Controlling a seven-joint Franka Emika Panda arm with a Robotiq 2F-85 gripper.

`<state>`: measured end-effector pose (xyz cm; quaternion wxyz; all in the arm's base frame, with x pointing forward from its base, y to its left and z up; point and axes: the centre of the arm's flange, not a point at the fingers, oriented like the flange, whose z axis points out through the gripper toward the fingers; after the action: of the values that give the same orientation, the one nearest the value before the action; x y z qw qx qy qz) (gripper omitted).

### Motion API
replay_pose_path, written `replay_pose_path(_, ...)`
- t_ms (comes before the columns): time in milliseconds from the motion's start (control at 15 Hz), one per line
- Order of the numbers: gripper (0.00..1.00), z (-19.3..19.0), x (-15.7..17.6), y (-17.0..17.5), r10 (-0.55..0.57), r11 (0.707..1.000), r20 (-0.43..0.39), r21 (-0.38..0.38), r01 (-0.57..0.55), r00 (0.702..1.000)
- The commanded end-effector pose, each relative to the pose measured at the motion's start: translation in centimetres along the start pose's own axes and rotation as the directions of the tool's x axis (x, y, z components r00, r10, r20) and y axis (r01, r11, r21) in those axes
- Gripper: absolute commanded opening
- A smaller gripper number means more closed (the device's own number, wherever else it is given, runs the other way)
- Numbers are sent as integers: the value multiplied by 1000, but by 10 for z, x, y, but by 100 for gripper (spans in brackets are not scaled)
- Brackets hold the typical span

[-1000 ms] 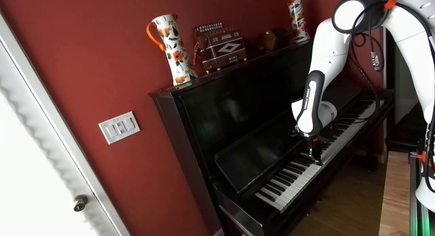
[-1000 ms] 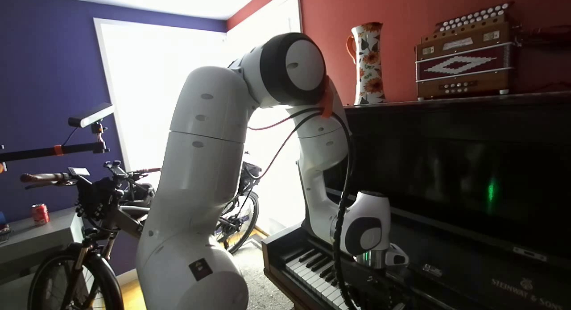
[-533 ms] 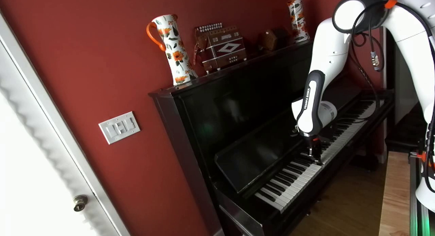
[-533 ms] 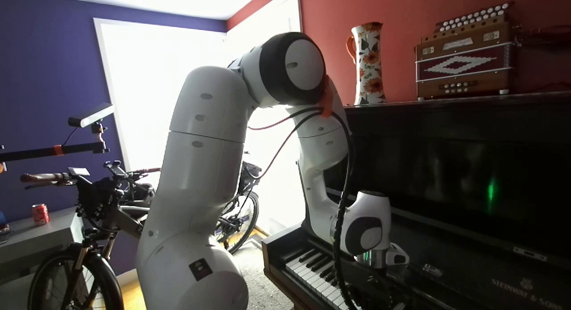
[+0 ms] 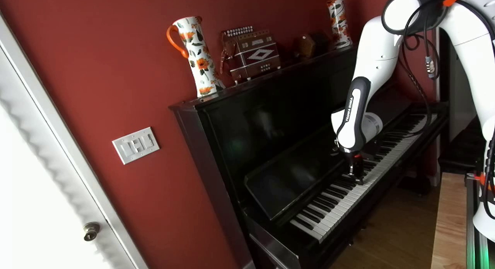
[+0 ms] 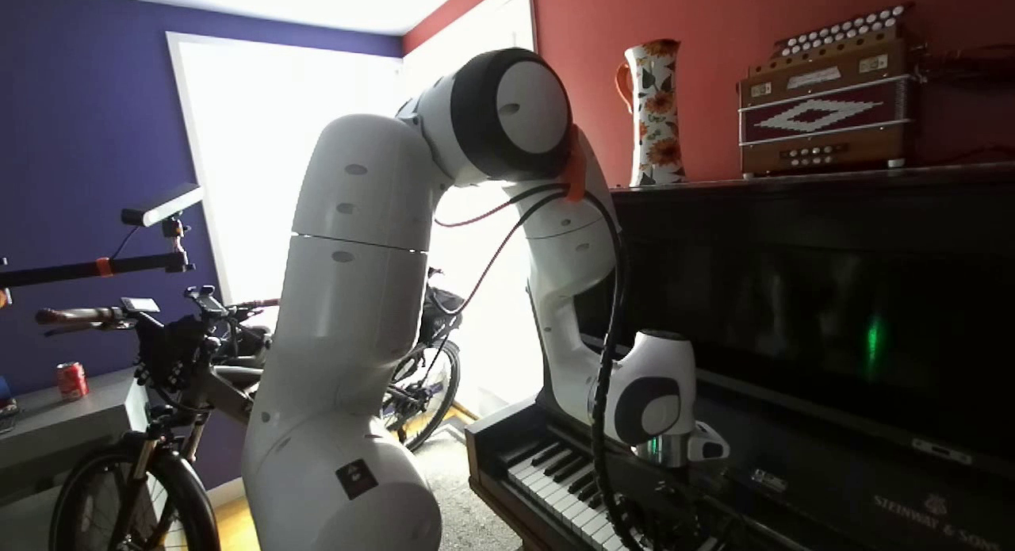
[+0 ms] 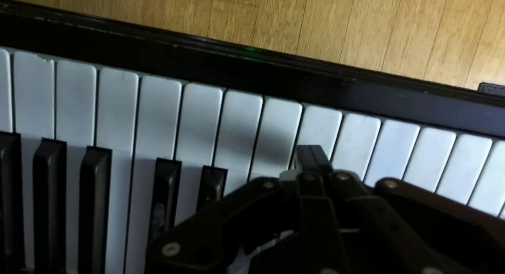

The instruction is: Press one piano key

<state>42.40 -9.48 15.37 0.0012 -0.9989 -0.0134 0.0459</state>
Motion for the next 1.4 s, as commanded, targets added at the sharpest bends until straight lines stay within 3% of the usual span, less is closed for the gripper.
replay_pose_path(0, 0, -11, -9, 3, 11, 1000, -16, 4, -11, 1000)
replay_pose_path(200, 0, -19, -11, 4, 12, 1000, -29, 1, -12, 1000)
replay_pose_path(267, 5, -22, -11, 4, 13, 1000, -33, 0, -13, 999)
replay_pose_path(333, 28, -25, -12, 4, 15, 1000, -38, -4, -15, 999)
replay_pose_path(533, 39, -36, -12, 4, 0, 1000, -57, -3, -1, 998)
replay_pose_path(1067, 99, -64, -15, 2, -10, 1000, -79, -1, 10, 997)
replay_pose_path(1333, 100, -90, -20, -3, -22, 1000, -118, -19, 20, 993)
